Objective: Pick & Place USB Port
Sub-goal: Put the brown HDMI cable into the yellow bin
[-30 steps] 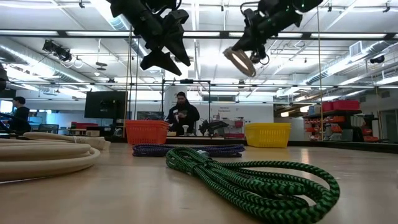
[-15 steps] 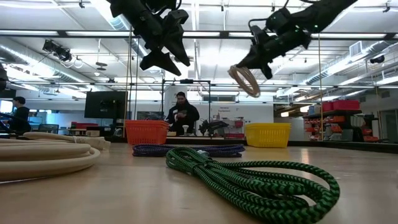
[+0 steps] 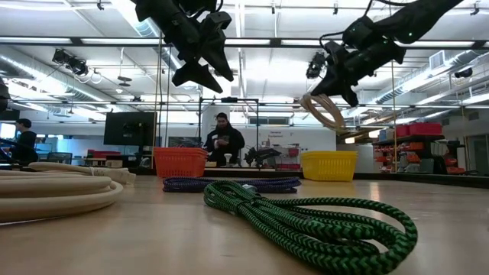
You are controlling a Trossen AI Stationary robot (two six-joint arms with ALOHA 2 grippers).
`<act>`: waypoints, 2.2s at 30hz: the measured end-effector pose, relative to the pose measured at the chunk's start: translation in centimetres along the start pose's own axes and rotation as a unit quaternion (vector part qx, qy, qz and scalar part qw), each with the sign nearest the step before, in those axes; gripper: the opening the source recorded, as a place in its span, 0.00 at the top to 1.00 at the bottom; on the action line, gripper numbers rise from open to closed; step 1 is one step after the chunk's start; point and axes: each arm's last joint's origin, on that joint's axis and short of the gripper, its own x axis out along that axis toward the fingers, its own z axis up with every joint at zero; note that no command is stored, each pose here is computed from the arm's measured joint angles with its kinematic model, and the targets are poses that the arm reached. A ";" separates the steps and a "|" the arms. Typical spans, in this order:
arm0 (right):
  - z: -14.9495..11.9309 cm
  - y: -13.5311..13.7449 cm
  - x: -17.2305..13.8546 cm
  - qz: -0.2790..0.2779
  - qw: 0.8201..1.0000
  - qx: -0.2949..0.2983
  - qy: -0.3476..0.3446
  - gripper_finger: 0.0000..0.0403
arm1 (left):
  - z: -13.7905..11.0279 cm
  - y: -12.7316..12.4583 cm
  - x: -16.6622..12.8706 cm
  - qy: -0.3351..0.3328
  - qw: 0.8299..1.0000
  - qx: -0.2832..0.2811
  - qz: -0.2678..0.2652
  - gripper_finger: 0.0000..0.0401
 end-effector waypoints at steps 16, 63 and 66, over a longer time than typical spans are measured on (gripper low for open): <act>-0.2 -0.2 1.0 -0.041 0.999 -0.034 0.002 0.99 | 0.0 0.0 0.0 0.000 1.000 -0.003 -0.001 0.50; -1.8 -3.9 5.1 -0.065 0.994 -0.058 0.067 0.99 | -0.2 0.0 0.0 0.007 1.000 -0.003 0.002 0.50; -1.8 -3.6 5.2 -0.059 0.994 -0.059 0.069 0.99 | -0.2 0.0 0.0 0.007 1.000 -0.003 0.002 0.50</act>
